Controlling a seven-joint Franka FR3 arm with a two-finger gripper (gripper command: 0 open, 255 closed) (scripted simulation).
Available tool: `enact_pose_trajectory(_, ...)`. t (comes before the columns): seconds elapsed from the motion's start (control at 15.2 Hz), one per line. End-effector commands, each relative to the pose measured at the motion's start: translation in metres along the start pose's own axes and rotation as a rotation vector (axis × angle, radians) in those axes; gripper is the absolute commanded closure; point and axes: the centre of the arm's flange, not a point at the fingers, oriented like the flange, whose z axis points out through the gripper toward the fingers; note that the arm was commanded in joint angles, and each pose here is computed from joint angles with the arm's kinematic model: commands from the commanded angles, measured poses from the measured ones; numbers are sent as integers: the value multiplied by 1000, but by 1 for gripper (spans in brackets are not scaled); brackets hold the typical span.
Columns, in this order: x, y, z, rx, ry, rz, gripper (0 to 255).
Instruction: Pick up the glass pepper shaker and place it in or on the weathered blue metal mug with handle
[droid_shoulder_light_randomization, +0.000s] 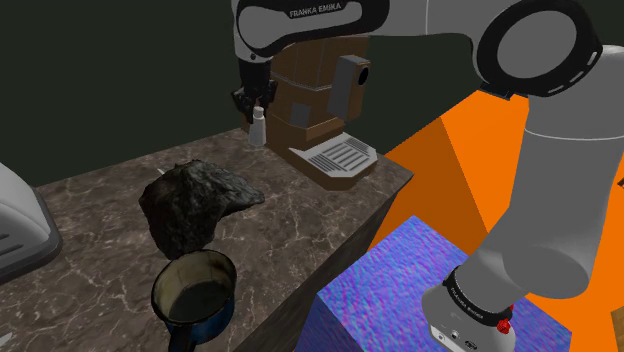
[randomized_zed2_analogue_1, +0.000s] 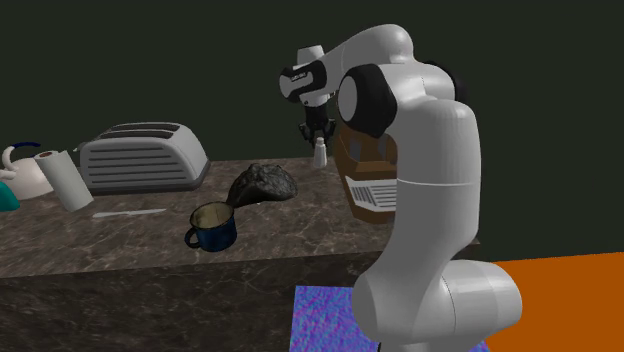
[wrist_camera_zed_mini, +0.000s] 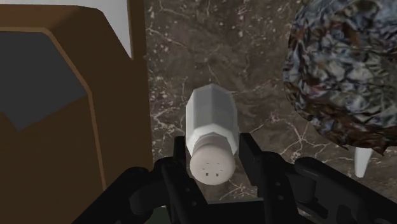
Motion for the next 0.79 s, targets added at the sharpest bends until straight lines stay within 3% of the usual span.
enact_pose_trajectory(0.0, 0, 2, -11, 0, 0, 0, 255)
enact_pose_trajectory(0.73, 2, 8, -68, 0, 0, 0, 255)
